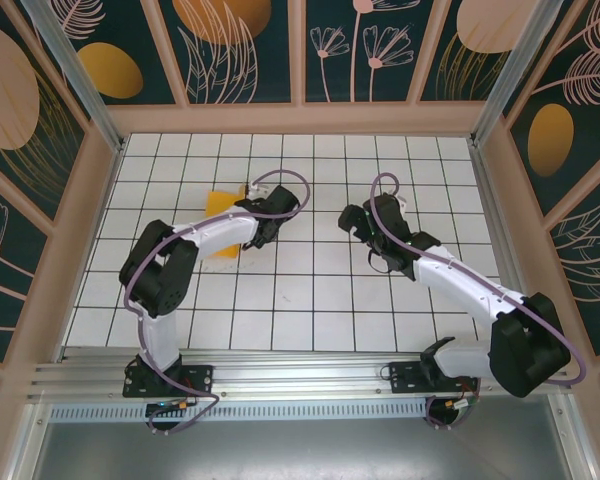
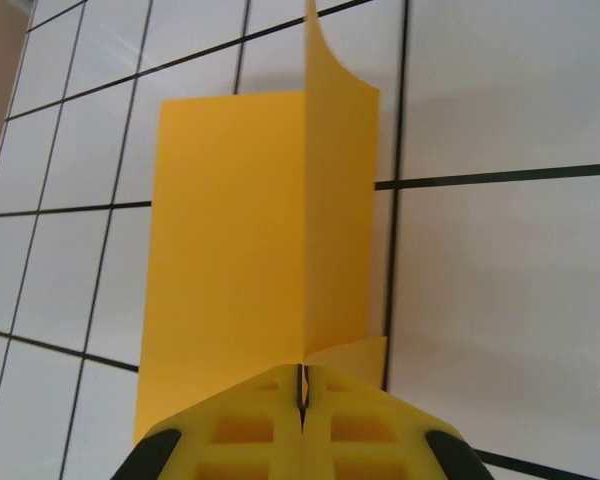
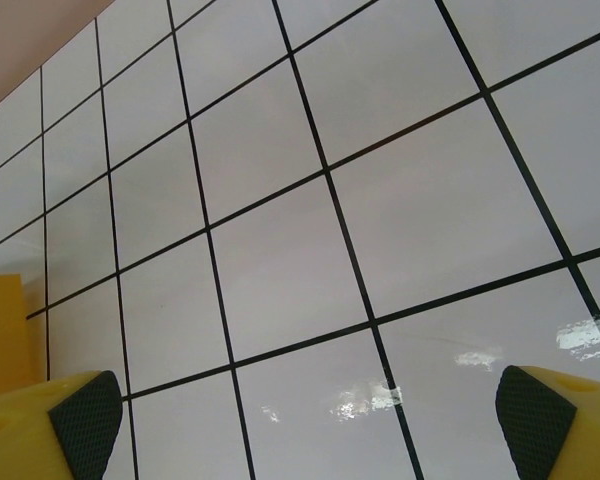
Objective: Fold a paper plane with a square sheet of paper (pick it up from the middle)
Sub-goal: Turn over the paper at the center of the table.
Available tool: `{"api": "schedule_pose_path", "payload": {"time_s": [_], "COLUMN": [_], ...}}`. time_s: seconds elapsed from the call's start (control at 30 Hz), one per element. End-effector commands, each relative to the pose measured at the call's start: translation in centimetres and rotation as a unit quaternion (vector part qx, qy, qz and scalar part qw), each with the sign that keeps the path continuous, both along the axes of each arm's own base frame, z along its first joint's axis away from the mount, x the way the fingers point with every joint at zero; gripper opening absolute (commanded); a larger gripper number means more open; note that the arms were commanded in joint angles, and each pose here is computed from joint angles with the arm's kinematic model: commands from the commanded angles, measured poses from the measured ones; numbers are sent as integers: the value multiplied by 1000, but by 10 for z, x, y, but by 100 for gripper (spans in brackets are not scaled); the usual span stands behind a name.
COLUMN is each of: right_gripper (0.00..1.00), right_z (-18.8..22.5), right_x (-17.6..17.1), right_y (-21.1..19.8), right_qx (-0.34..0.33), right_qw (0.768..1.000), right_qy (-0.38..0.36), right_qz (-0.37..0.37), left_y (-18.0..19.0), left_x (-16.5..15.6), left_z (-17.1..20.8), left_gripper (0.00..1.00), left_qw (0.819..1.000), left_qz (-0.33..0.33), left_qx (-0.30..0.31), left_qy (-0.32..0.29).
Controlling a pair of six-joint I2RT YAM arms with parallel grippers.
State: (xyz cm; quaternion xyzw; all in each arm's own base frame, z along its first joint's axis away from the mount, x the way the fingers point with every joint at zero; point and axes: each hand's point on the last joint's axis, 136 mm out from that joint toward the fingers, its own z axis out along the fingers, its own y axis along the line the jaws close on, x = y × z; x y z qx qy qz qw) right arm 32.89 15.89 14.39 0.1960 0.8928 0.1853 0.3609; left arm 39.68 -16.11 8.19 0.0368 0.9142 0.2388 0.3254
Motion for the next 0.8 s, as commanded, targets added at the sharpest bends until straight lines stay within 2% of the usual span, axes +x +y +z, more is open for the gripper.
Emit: {"api": "schedule_pose_path", "payload": {"time_s": [0.0,0.2,0.37,0.5,0.6,0.77], "right_gripper": [99,99,99,99,99,99], "right_z": [1,-3,-9,-12,-13,-16], "right_x": [-1,-3,-5,-6,-5,-3], "right_y": [-16,-23,-26,-26,-23,-14], "right_qx": [8,8,12,15,16,17], "right_qw": [1000,999,999,999,999,999], "right_qy": [-3,2,13,19,21,31], "right_qz": [-29,-37,-41,-40,-32,-8], "left_y": [-22,-53,-67,-79,-93,-126], "left_x": [4,2,-2,-6,-10,-21], "left_z": [0,-21,-34,-35,-23,24], "left_gripper": [0,1,8,19,29,48], "left_qw": [1000,998,995,990,981,946], "left_qz": [-16,-41,-53,-65,-83,-136], "left_qx": [0,-41,-76,-116,-168,-291], "left_qy": [-3,19,39,50,52,37]}}
